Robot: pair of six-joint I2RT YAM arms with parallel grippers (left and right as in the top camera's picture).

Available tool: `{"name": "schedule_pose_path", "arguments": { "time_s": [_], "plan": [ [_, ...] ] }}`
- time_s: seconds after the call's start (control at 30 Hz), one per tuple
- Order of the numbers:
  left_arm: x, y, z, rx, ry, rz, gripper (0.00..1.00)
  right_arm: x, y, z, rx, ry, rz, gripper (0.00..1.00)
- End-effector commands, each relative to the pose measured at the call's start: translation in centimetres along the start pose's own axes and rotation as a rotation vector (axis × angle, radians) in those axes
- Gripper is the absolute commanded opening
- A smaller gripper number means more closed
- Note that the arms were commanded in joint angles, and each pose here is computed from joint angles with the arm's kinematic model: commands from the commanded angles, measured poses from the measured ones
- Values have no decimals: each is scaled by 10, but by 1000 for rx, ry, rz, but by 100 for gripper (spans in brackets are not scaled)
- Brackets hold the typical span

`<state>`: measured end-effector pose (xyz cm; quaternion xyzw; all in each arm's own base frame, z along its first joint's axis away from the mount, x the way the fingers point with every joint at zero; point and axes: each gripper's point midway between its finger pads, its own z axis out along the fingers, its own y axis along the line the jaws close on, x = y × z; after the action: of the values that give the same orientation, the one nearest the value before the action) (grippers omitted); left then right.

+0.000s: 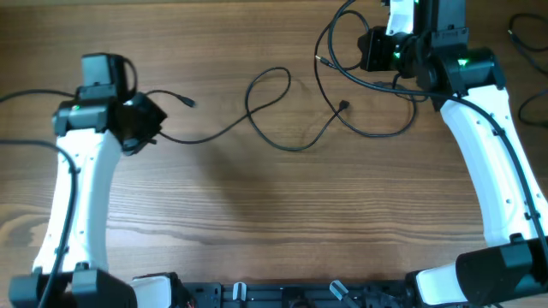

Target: Untangle cables

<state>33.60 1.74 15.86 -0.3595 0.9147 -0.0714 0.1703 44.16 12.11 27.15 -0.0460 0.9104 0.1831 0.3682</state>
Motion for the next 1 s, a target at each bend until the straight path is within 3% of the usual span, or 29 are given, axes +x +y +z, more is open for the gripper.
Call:
{"name": "schedule_pose_path", "arguments": {
  "time_s": [0.0, 0.1, 0.27, 0.37, 0.5, 0.8, 0.97],
  "plan": [
    [44, -42, 22, 112, 154, 273, 4, -13, -3, -18, 53, -52, 1, 4],
    [81, -65, 33, 152, 237, 481, 4, -10, -7, -18, 75, -39, 13, 4],
    [122, -90, 50, 162, 298, 604, 14, -5, -8, -18, 79, -21, 16, 4],
    [146, -106, 61, 176, 320, 679, 36, -2, -9, -18, 86, -10, 18, 4],
    [177, -127, 73, 208, 331, 771, 59, 0, -11, -18, 98, -1, 21, 4],
    [224, -192, 99, 378, 243, 913, 67, 0, -11, -18, 98, 0, 21, 4],
    [228, -217, 117, 405, 129, 946, 73, 2, -12, -18, 100, 9, 22, 4]
  ]
}}
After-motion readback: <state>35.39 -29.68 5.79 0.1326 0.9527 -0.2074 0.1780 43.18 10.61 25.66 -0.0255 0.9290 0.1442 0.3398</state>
